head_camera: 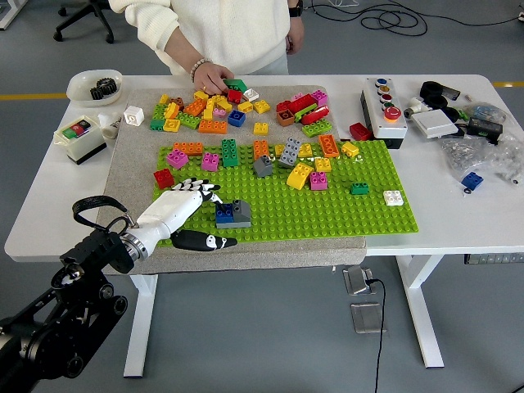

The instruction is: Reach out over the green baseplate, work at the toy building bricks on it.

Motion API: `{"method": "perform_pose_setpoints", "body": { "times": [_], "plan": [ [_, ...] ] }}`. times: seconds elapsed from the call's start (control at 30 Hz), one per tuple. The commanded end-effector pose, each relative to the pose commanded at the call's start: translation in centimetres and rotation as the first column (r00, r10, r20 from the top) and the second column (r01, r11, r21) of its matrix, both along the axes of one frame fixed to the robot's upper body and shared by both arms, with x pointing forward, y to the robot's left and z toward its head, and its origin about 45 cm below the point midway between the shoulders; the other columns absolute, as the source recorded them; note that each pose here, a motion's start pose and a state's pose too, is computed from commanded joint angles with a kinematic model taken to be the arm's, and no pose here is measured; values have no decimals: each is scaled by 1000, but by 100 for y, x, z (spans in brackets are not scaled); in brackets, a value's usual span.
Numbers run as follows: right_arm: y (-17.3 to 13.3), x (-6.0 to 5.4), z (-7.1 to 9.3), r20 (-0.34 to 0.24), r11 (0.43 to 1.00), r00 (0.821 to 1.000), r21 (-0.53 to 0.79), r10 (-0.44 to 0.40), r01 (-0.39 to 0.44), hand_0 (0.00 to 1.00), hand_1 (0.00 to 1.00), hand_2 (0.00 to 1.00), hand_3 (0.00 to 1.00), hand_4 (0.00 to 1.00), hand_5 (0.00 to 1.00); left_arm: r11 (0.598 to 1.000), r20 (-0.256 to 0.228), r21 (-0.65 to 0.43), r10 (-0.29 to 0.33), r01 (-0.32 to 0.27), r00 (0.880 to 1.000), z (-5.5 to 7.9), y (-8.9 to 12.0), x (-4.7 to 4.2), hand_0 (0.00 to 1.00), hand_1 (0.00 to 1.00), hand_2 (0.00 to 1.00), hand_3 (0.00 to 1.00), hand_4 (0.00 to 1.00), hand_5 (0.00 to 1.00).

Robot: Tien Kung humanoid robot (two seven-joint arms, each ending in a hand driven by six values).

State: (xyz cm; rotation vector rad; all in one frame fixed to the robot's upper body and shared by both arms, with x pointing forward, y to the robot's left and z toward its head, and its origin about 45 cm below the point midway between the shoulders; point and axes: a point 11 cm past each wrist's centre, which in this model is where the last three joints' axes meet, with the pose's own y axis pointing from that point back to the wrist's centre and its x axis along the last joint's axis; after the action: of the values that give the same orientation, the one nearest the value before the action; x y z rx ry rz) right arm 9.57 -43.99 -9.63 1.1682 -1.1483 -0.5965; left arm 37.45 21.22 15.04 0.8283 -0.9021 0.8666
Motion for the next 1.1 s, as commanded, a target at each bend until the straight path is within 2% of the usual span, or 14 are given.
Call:
{"method": "perform_pose_setpoints", "body": {
  "times": [0.2,0.47,0.77,0.8,0.97,1.0,1.1],
  "plan": [
    [4,-5,-3,-1,1000,1000,1,1,-1,735,615,635,540,769,489,1000,-6,0,1,-1,1000,-9,12,-7,998,998,951,629,998,690],
    [2,-32,-7,-7,1000,1000,1,2,-2,736,615,635,539,769,488,997,64,-83,7,-2,998,252,-7,14,998,998,929,623,998,683],
    [20,-32,-14,-8,1000,1000,4,4,-4,736,615,635,540,769,488,991,106,-134,10,4,994,426,-31,26,998,990,916,622,997,679],
    [17,-35,-14,-9,1000,1000,3,4,-4,735,615,635,540,769,489,991,113,-136,11,5,994,449,-32,27,998,959,901,621,995,671],
    [4,-35,-9,-10,1000,1000,0,8,-8,735,615,635,540,769,489,989,153,-146,23,-1,988,549,-1,37,998,959,901,621,995,671],
    [2,-32,-8,-10,1000,1000,0,8,-8,736,615,635,540,769,488,989,164,-151,29,-4,986,570,14,40,998,868,831,684,947,511],
    [-3,-26,-4,-9,1000,1000,-2,9,-9,736,615,635,540,769,488,986,195,-166,46,-14,980,651,76,59,998,868,831,684,947,511]
  ]
}}
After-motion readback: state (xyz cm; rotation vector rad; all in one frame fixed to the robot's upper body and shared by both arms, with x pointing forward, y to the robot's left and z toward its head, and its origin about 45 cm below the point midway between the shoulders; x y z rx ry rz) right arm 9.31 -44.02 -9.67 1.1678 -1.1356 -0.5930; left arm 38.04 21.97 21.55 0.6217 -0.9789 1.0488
